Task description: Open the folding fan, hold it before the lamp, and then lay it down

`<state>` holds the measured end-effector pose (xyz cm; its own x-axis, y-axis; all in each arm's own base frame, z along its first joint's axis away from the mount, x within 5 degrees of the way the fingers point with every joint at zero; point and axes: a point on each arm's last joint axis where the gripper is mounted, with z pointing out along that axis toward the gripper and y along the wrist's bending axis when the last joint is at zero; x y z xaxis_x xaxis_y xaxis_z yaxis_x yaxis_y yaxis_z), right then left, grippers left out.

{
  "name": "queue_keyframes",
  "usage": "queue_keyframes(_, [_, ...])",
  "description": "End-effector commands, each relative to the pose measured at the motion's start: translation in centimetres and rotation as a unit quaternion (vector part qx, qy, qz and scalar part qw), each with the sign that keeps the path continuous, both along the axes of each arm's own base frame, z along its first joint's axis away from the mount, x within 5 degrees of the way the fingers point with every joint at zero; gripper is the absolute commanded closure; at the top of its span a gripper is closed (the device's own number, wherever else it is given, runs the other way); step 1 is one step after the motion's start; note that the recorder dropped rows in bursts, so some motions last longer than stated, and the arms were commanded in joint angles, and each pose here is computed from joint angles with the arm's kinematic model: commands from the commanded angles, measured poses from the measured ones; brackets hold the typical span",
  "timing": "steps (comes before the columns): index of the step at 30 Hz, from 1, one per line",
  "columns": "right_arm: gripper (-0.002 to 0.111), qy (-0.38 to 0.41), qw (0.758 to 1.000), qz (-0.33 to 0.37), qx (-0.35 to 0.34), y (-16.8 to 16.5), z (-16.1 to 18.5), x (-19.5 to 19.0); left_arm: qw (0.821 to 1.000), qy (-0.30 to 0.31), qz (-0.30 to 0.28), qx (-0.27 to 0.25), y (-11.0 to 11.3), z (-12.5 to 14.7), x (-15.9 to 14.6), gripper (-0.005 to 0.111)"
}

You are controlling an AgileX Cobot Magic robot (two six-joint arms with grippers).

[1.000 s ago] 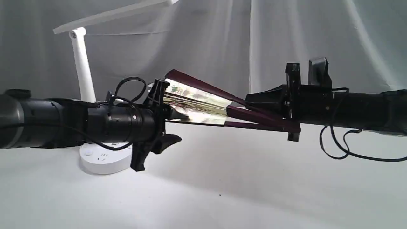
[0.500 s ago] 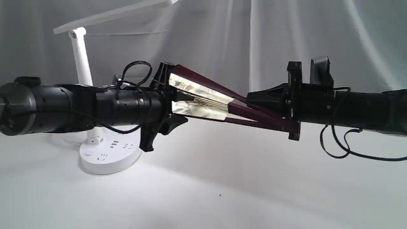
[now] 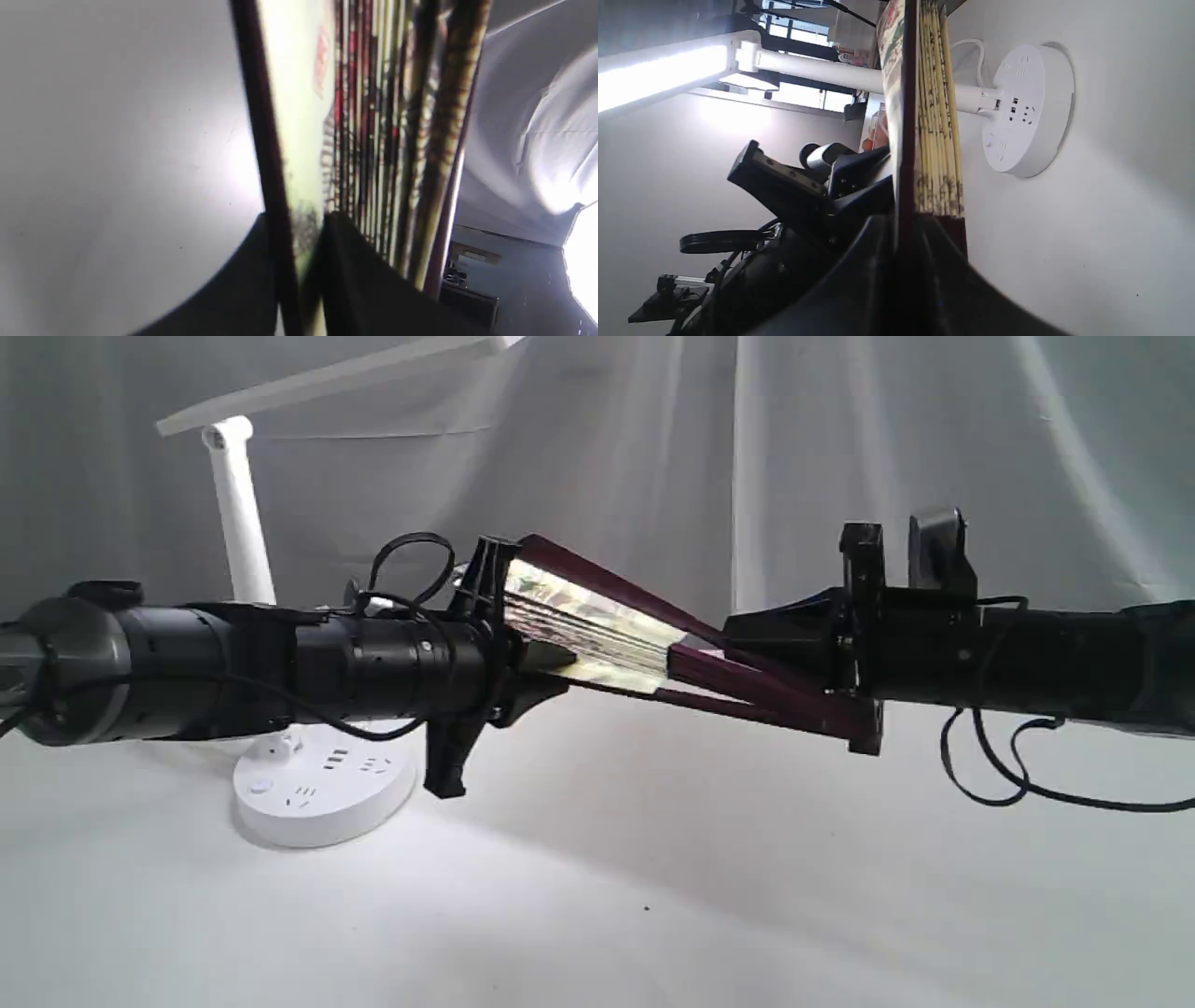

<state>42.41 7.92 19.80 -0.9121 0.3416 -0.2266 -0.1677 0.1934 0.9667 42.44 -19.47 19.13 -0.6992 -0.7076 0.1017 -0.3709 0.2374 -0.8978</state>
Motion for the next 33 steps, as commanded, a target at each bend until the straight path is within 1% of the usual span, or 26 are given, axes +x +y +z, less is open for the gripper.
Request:
queue_keyframes(1, [0.108,-0.012,1.000,-0.002,0.018,0.10,0.85,-0.08,0.999,-0.025,-0.041,0.020,-0.48,-0.03,-0.38,0.107])
queue_keyframes(5, [0.108,-0.012,1.000,-0.002,0.017,0.10,0.84,-0.08,0.997,-0.040,-0.062,0.024,-0.67,0.08,-0.54,0.107])
queue_keyframes(10, [0.108,-0.012,1.000,0.002,0.013,0.12,0.76,-0.14,0.995,-0.047,-0.085,0.014,-0.97,0.26,-0.82,0.107])
queue_keyframes(18, [0.108,-0.012,1.000,0.009,0.004,0.15,0.61,-0.26,0.993,-0.057,-0.105,0.008,-1.02,0.43,-0.97,0.107])
queue_keyframes(33, [0.108,-0.012,1.000,0.018,-0.008,0.18,0.41,-0.41,0.983,-0.103,-0.153,0.020,-1.32,0.70,-1.33,0.107])
